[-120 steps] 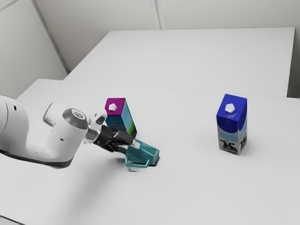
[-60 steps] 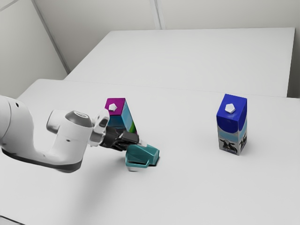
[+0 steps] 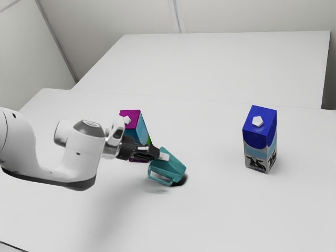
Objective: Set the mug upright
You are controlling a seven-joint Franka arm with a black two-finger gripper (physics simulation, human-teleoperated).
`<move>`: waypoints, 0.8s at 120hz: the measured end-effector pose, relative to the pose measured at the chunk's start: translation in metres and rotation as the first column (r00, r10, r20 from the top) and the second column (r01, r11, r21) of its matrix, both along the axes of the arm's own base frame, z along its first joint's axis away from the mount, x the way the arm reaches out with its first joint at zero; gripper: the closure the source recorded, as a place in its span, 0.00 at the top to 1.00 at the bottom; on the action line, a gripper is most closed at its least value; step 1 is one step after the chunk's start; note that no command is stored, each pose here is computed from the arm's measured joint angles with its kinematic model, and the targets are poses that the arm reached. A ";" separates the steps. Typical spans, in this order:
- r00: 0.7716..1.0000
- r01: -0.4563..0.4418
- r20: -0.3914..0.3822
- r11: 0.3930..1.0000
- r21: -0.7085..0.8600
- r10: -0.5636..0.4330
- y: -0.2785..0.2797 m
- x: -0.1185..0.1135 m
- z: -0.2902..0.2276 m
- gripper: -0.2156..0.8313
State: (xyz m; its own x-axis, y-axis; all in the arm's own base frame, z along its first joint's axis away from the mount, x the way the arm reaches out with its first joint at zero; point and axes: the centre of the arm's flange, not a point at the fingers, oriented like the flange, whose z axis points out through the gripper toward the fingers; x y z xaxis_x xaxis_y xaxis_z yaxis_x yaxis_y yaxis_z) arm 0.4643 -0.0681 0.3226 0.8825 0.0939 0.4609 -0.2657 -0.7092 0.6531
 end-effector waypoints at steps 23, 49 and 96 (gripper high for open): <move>0.960 0.200 0.148 0.954 0.224 -0.236 -0.040 0.024 0.061 0.06; 0.792 0.414 0.071 0.619 0.667 -0.606 -0.105 0.042 0.123 0.04; 0.887 0.418 -0.178 0.580 0.699 -0.426 -0.123 0.031 0.104 0.04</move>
State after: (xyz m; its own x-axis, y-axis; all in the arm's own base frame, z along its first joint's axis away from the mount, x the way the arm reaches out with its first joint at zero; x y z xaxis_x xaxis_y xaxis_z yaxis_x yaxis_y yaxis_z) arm 0.4953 -0.1915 0.4266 0.7326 -0.6414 0.2279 -0.6593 -0.7519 0.0036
